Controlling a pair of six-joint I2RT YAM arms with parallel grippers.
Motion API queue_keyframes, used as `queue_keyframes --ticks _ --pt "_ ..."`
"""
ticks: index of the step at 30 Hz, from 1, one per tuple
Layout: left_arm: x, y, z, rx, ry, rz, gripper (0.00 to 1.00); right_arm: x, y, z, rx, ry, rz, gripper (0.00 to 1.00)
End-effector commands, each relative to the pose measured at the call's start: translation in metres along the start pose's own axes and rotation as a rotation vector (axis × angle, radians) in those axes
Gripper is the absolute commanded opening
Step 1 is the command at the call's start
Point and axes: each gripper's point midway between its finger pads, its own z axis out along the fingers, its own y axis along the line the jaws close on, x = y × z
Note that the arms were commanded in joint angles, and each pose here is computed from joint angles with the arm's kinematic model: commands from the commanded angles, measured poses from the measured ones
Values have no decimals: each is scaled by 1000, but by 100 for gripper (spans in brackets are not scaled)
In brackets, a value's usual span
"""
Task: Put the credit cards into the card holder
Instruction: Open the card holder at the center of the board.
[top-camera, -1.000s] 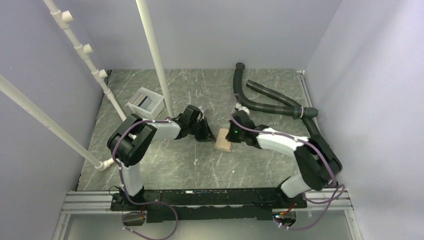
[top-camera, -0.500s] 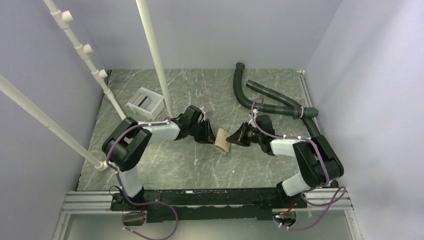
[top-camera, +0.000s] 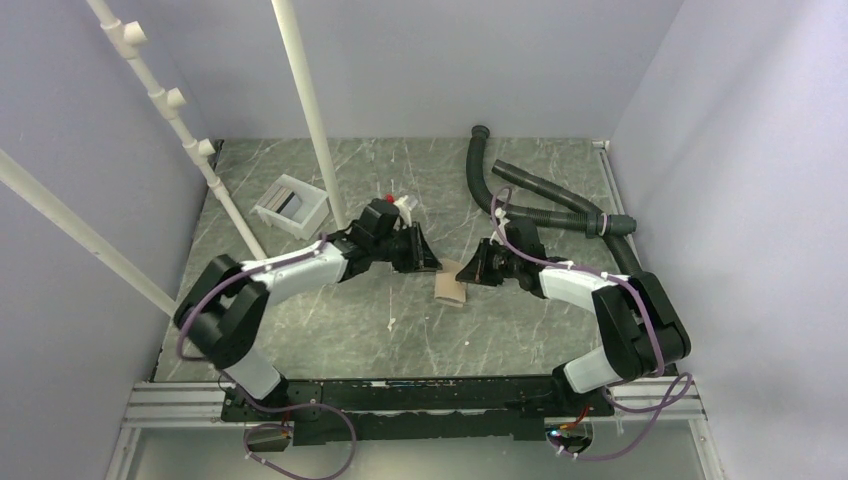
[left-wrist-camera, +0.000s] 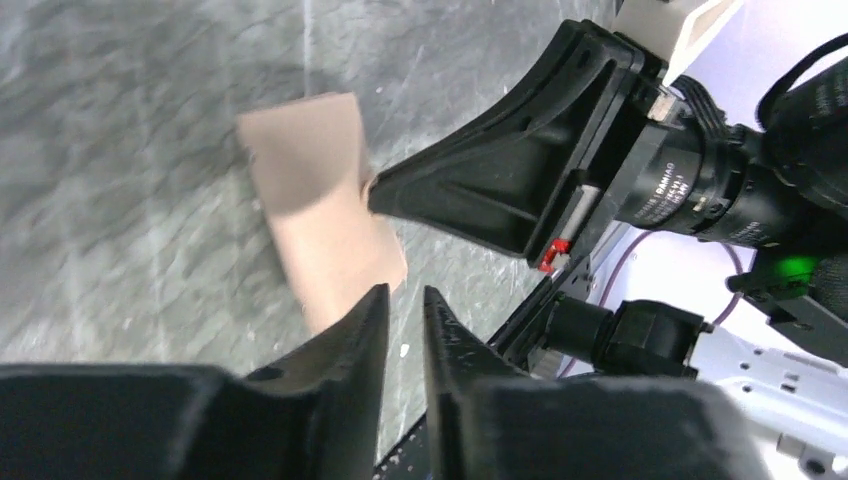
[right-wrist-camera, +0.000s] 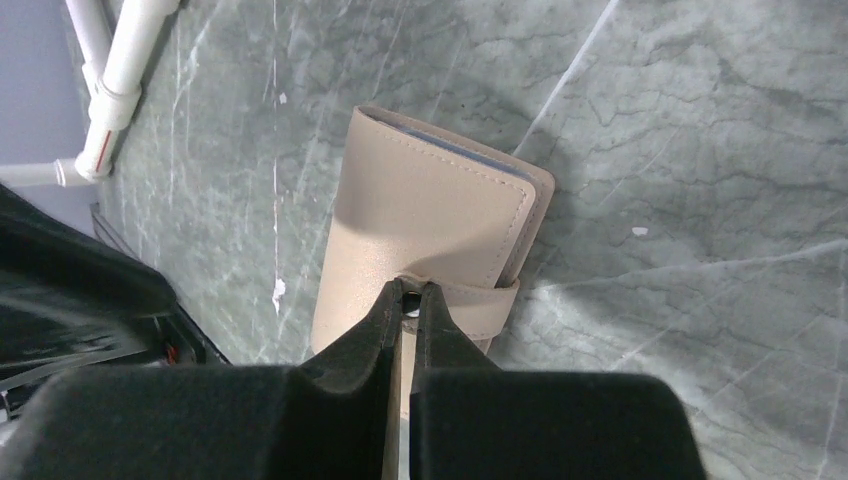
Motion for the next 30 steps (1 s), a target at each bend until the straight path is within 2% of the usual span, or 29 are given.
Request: queue_keyframes --ticks 1,7,11,12,15,17,18,20,21,22,26,29,30 --pt "14 -11 36 135 112 -39 17 -14 14 -2 -26 -30 -59 0" --pt "45 53 66 -28 178 -120 8 -13 30 -11 -94 -52 -33 0" --pt "61 83 68 -109 183 -153 4 -7 30 -25 -217 -31 79 0" --pt "64 87 68 -120 188 -160 4 -7 19 -23 -154 -24 95 0" --pt "67 90 65 -120 184 -140 4 -5 -34 -30 188 -28 27 0" --pt "66 89 61 -124 169 -120 5 -7 -51 -41 297 -42 -27 0" --pt "64 88 60 -121 163 -107 9 -7 -53 -44 315 -39 -49 0" --pt "58 78 58 -84 151 -61 26 -4 -38 -43 231 -11 -76 0" --pt "53 69 57 -56 143 -32 47 -3 -26 -42 166 -2 -78 0" --pt "47 60 55 -28 132 -2 54 -4 -14 -43 112 -5 -73 0" --pt "24 37 43 -13 83 61 73 -20 25 -58 -11 -56 -80 0" --pt "17 28 37 -2 62 72 83 -26 31 -61 -13 -53 -89 0" --pt "16 26 38 -1 67 75 90 -27 33 -61 -16 -52 -94 0"
